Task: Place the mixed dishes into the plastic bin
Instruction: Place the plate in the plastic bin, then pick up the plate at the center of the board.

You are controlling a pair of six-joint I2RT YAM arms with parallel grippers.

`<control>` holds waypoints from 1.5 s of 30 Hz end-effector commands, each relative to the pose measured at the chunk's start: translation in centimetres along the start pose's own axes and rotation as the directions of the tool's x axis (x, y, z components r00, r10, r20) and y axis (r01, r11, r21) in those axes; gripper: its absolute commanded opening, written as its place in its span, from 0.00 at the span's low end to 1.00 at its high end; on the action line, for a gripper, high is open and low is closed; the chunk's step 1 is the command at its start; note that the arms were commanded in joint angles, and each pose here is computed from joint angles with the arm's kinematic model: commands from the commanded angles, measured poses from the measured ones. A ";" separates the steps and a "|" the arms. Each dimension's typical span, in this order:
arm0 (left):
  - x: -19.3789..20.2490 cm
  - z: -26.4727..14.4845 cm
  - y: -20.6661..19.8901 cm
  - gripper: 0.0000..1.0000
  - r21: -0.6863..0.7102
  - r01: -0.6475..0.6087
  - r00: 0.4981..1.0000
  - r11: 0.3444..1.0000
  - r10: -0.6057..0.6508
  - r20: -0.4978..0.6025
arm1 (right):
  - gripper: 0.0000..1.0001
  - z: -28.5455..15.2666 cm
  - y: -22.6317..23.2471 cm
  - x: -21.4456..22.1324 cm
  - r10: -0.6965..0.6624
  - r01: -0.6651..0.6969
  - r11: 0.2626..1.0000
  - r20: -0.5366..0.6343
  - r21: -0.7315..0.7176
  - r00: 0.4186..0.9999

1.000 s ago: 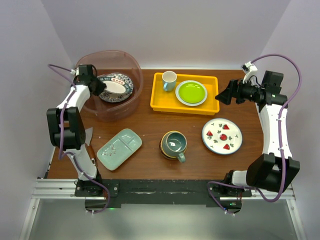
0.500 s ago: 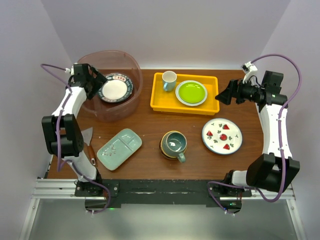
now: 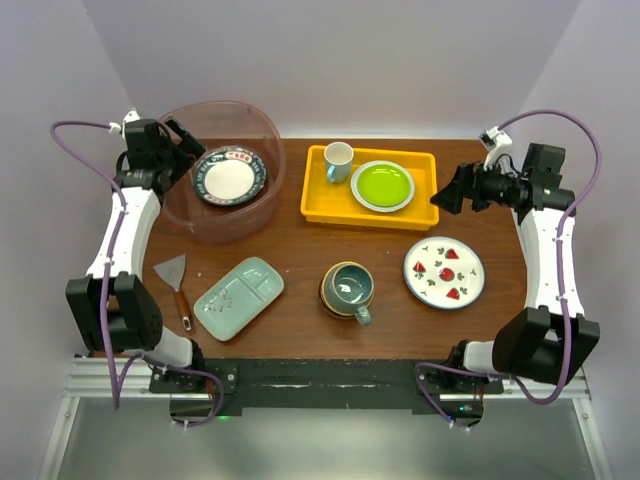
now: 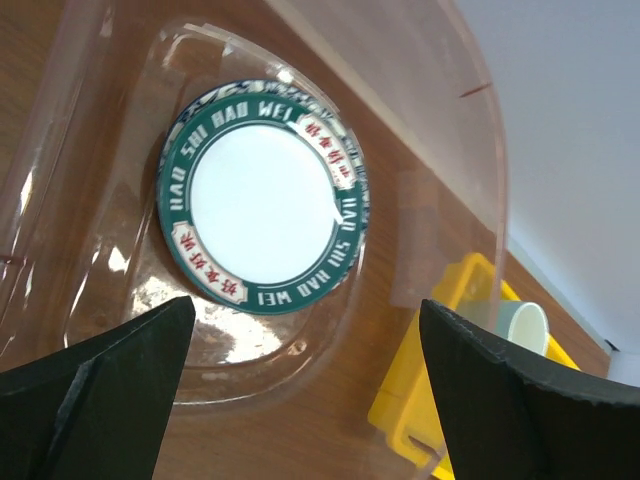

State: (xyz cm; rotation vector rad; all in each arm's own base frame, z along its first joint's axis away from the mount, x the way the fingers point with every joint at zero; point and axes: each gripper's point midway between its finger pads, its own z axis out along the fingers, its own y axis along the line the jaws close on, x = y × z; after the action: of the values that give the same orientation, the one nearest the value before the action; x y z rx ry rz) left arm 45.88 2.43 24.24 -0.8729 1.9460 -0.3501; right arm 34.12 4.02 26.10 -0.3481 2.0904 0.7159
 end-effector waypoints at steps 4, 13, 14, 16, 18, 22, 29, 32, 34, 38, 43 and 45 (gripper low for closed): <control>-0.9 -5.4 -1.8 1.00 0.153 -0.118 0.991 0.981 0.108 0.076 | 0.98 -1.6 0.8 -0.9 -0.114 0.114 0.993 0.002 0.020 0.993; -0.7 -9.8 -2.0 1.00 0.227 -0.220 0.970 0.949 0.188 0.152 | 0.98 -2.5 1.8 -0.3 -0.187 0.187 0.982 -0.028 -0.009 0.982; -0.7 -10.1 -2.1 1.00 0.231 -0.230 0.968 0.946 0.197 0.158 | 0.98 -2.6 2.0 -0.1 -0.194 0.193 0.981 -0.031 -0.014 0.981; -0.6 -10.8 -2.2 1.00 0.241 -0.241 0.965 0.940 0.206 0.161 | 0.98 -2.7 2.2 -0.1 -0.205 0.204 0.979 -0.031 -0.018 0.978; -0.3 -11.4 -2.4 1.00 0.261 -0.256 0.962 0.931 0.220 0.159 | 0.98 -2.9 2.5 0.2 -0.215 0.214 0.976 -0.037 -0.030 0.976; 0.3 -12.4 -2.9 1.00 0.302 -0.270 0.961 0.914 0.236 0.145 | 0.98 -3.1 2.9 0.7 -0.240 0.238 0.970 -0.049 -0.047 0.970; 1.4 -14.3 -4.3 1.00 0.401 -0.295 0.955 0.867 0.266 0.128 | 0.98 -3.3 3.0 1.9 -0.276 0.271 0.960 -0.082 -0.068 0.958; 1.7 -15.1 -5.1 1.00 0.446 -0.298 0.955 0.844 0.270 0.126 | 0.98 -3.4 2.9 2.5 -0.291 0.286 0.956 -0.098 -0.068 0.952; 1.8 -15.4 -5.3 1.00 0.464 -0.300 0.954 0.833 0.273 0.127 | 0.98 -3.4 2.8 2.9 -0.296 0.290 0.954 -0.107 -0.070 0.949; 2.3 -15.9 -5.7 1.00 0.493 -0.292 0.956 0.820 0.272 0.114 | 0.98 -3.4 2.8 3.9 -0.326 0.318 0.945 -0.126 -0.084 0.937; 2.7 -16.4 -5.9 1.00 0.518 -0.287 0.956 0.806 0.273 0.104 | 0.98 -3.3 2.4 5.5 -0.349 0.337 0.936 -0.160 -0.098 0.923; 2.9 -16.6 -6.0 1.00 0.531 -0.286 0.956 0.798 0.275 0.102 | 0.98 -3.3 2.4 6.2 -0.371 0.356 0.928 -0.175 -0.113 0.912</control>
State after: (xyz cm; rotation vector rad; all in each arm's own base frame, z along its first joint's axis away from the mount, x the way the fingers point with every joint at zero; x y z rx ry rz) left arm 34.19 -4.82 32.87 -0.2744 1.8301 -0.6274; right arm 28.31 4.13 24.10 -0.7656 2.1086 0.5964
